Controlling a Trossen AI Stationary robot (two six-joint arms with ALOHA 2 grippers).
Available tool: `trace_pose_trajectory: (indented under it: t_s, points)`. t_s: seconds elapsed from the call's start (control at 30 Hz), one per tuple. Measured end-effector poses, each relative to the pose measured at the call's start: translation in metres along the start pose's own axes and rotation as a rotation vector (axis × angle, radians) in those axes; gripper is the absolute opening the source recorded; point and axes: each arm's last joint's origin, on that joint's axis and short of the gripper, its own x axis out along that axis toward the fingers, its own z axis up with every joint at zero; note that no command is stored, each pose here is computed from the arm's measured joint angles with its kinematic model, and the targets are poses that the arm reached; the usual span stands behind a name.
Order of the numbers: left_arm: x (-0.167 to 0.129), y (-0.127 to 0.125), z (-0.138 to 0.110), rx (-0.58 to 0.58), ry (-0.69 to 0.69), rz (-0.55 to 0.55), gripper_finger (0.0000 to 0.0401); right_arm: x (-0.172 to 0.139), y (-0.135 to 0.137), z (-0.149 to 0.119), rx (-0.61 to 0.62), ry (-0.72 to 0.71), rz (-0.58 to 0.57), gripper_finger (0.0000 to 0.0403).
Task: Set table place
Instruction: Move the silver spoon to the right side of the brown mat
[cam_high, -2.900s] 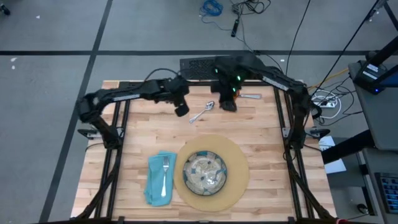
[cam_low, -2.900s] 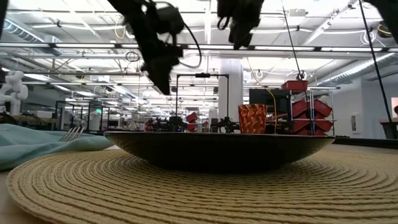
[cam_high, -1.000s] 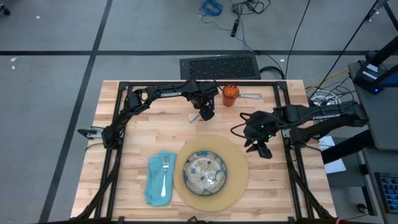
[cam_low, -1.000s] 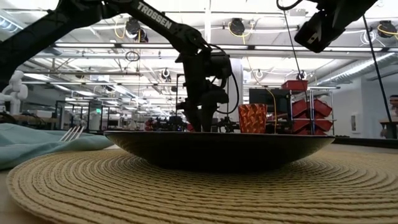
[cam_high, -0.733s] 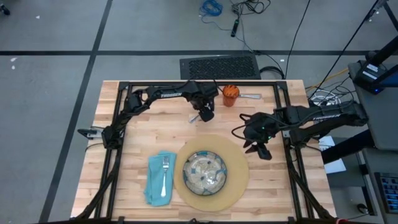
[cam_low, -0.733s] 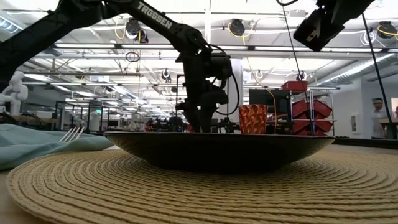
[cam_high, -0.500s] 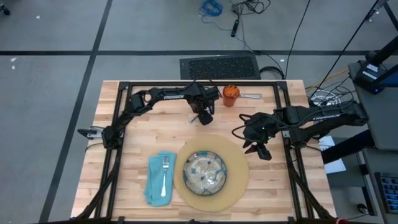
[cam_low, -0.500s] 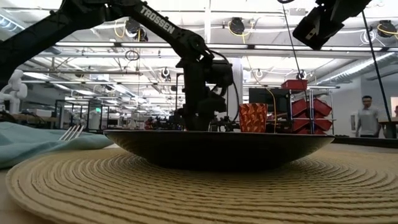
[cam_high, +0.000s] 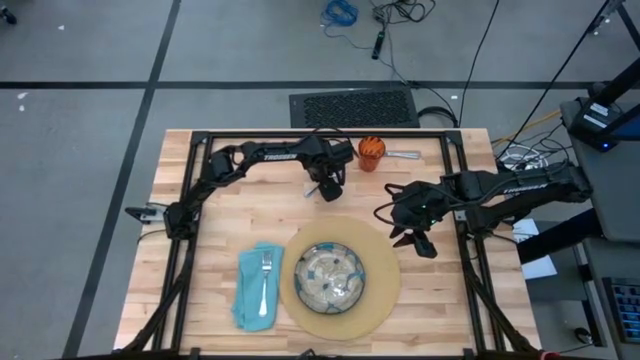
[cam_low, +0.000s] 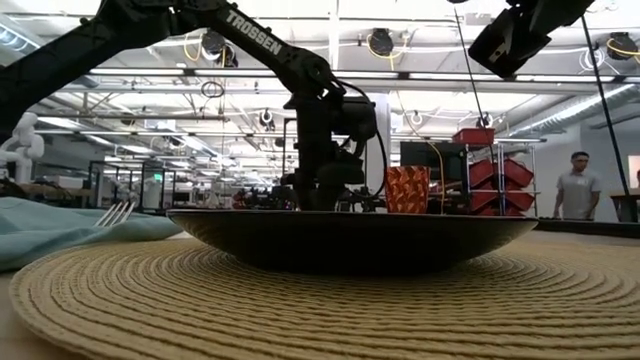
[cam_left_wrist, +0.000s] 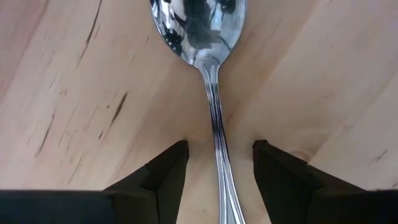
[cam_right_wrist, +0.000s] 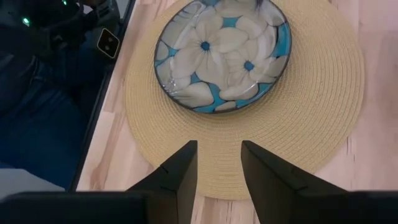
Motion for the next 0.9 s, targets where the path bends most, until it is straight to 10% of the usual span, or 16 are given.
trace_pose_trajectory:
  t_s: [0.2, 0.47, 0.9]
  points:
    - [-0.001, 0.007, 0.001, -0.010, 0.005, -0.046, 0.0153, 0.000, 0.000, 0.000, 0.009, 0.003, 0.000, 0.0116]
    - [-0.001, 0.010, 0.002, -0.014, 0.004, -0.035, 0.0011, 0.000, 0.000, 0.000, 0.010, 0.002, 0.000, 0.0116]
    - [-0.007, 0.007, -0.001, 0.075, 0.007, -0.017, 0.0001, 0.002, 0.007, 0.001, -0.018, -0.007, 0.024, 0.0116]
